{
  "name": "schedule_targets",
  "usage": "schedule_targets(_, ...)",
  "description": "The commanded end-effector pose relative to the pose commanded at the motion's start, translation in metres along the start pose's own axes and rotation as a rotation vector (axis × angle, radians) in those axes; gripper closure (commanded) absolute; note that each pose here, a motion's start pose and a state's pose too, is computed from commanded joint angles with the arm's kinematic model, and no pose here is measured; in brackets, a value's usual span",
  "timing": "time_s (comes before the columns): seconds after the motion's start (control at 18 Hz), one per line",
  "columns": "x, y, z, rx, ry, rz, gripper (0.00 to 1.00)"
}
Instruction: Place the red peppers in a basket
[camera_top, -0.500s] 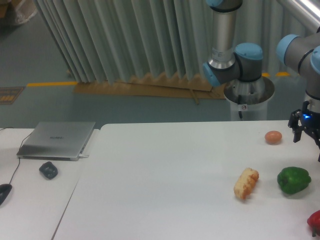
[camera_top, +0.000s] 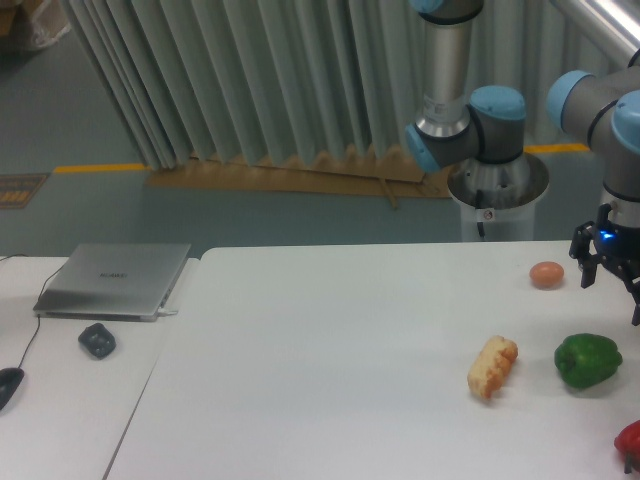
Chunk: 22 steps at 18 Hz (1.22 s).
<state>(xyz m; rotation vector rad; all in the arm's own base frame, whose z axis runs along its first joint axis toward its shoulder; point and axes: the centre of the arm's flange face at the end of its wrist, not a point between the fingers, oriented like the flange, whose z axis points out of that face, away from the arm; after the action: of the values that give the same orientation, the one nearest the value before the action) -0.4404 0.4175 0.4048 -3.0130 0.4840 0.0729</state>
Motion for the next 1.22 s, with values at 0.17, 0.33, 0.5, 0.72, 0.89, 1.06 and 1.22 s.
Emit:
schedule_targets(0.17,-0.0022,-0.0005,-0.0007,0.004,-0.019,-0.012,0.00)
schedule_targets(0.33,-0.0017,-0.0003,0.0006,0.004,-0.018,-0.019,0.00)
schedule_targets(0.5,-0.0016,-0.0001,0.0008,0.002,-0.017,-0.019,0.00)
schedule_targets(0.72,-0.0010,0.0000,-0.0010,0.001,-0.020,-0.017,0.00)
schedule_targets(0.89,-0.0010,0.0005,-0.0009,-0.003,-0.020,-0.017,0.00)
schedule_targets(1.06,-0.0003,0.0011,-0.0009,-0.008,-0.019,-0.017,0.00)
schedule_targets(1.22,-0.0002,0.0024,-0.0012,-0.011,-0.020,-0.019,0.00)
